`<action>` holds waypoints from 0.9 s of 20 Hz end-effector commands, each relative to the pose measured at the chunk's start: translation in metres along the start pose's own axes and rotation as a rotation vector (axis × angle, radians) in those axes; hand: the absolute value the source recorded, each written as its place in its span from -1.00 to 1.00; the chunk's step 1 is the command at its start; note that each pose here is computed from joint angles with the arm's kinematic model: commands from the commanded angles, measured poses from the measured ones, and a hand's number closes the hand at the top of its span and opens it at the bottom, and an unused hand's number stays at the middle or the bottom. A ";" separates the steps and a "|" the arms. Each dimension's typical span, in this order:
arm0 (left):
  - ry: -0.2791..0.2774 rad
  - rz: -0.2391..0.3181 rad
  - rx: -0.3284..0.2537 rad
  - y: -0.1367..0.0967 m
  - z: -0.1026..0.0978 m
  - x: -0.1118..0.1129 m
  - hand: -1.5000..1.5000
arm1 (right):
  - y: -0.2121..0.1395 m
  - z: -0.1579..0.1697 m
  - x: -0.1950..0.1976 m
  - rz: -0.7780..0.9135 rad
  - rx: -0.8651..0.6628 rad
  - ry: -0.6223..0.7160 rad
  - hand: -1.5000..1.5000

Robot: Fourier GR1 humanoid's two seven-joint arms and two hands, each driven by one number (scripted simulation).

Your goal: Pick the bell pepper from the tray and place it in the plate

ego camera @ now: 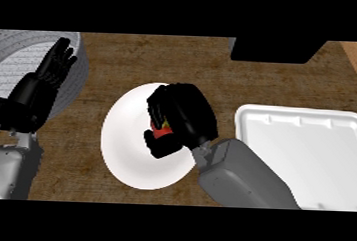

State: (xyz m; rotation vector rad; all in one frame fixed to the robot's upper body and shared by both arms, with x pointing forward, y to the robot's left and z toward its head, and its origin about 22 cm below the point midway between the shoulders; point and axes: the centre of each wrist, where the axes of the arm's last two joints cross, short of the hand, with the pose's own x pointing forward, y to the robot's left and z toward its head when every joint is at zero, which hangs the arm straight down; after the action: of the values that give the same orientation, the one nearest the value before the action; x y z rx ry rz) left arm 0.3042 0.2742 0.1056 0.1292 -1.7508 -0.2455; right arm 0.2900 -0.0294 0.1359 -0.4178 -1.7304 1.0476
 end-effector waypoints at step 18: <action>-0.021 0.024 -0.069 -0.019 -0.004 0.006 0.00 | 0.067 -0.056 -0.027 -0.209 0.025 0.100 -1.00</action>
State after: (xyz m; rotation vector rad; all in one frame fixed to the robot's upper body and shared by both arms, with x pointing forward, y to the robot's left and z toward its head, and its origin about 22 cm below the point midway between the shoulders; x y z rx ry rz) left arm 0.3100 0.2595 0.1073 0.0789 -1.7661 -0.2883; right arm 0.3306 0.0138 0.0693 -0.3292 -1.5918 0.9645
